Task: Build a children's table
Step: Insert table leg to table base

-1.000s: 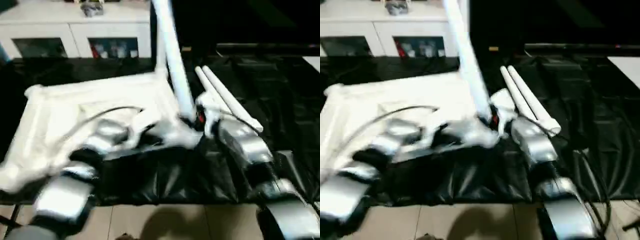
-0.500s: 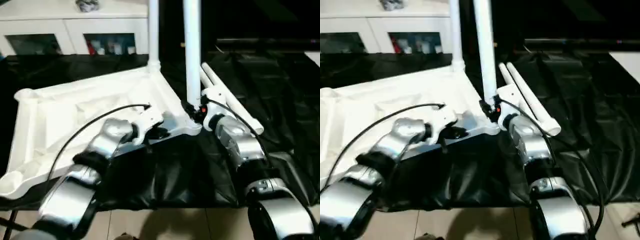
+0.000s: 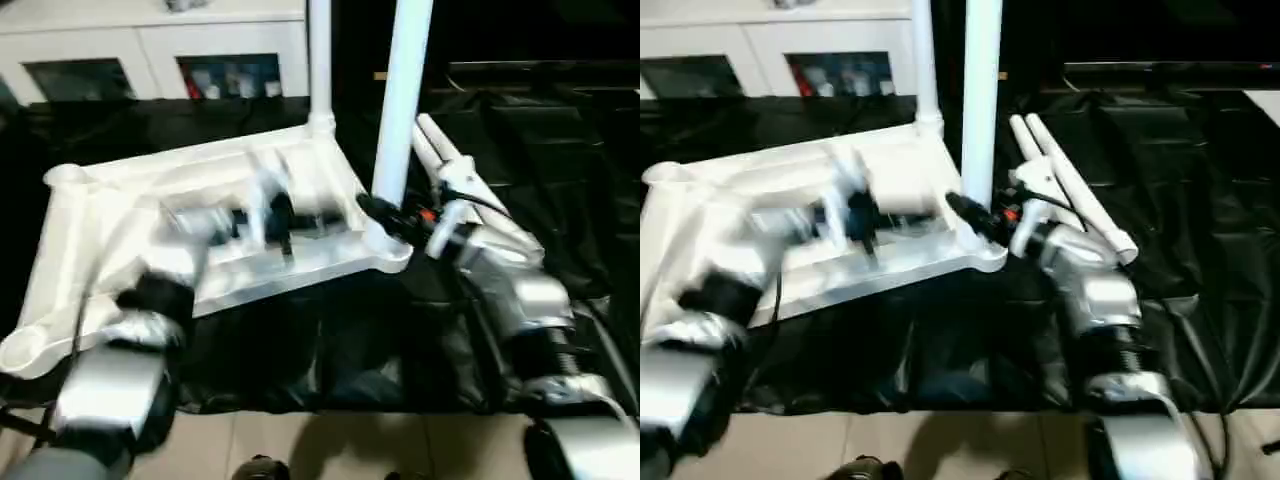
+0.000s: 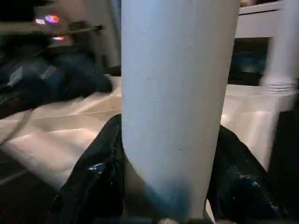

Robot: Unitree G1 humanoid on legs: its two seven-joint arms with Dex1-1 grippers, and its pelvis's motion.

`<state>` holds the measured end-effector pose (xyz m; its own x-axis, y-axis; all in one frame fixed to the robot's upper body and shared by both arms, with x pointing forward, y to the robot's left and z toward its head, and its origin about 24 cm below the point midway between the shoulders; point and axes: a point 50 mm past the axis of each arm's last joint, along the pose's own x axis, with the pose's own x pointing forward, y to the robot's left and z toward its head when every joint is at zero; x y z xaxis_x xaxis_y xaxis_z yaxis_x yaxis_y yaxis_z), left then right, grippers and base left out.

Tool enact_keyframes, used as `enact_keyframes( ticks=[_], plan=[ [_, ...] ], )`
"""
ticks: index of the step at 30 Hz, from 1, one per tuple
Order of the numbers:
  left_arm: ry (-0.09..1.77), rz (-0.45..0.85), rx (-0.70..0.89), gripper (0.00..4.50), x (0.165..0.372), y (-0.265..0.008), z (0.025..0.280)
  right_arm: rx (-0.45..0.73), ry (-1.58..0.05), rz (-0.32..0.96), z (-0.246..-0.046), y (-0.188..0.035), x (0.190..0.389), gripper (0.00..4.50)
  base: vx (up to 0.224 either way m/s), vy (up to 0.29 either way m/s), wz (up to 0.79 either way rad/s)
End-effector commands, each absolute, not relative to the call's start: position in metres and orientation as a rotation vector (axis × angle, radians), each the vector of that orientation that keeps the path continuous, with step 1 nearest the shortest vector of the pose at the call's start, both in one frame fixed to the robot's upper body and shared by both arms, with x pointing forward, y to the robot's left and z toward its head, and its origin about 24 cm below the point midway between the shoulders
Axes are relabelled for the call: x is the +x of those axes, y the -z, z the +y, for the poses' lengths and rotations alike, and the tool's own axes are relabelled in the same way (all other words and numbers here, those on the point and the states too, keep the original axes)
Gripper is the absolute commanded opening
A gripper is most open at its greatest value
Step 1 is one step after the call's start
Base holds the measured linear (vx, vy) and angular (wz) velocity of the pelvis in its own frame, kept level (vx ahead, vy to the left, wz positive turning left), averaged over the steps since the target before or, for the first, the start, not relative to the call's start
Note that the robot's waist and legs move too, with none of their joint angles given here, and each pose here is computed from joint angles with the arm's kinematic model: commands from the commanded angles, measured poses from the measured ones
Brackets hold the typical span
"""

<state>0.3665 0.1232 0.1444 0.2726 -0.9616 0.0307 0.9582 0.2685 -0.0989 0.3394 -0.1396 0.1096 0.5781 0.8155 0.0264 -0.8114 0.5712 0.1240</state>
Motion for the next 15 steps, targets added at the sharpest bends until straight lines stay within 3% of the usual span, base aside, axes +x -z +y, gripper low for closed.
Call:
enact_keyframes(
  ticks=[1, 4, 15],
  plan=[
    [1.322, 0.006, -0.210, 1.57, 0.367, -0.157, 0.117, 0.123, -1.045, 0.024, -0.131, -0.118, 0.334, 1.87, 0.000, 0.000, 0.00],
    [1.423, 0.004, -0.325, 1.93, 0.361, -0.164, 0.102, 0.113, -1.097, 0.050, -0.126, -0.118, 0.328, 1.87, 0.000, 0.000, 0.00],
    [1.479, 0.016, -0.388, 2.79, 0.355, -0.164, 0.077, 0.094, -1.151, 0.098, -0.121, -0.118, 0.322, 1.87, 0.000, 0.000, 0.00]
  ],
)
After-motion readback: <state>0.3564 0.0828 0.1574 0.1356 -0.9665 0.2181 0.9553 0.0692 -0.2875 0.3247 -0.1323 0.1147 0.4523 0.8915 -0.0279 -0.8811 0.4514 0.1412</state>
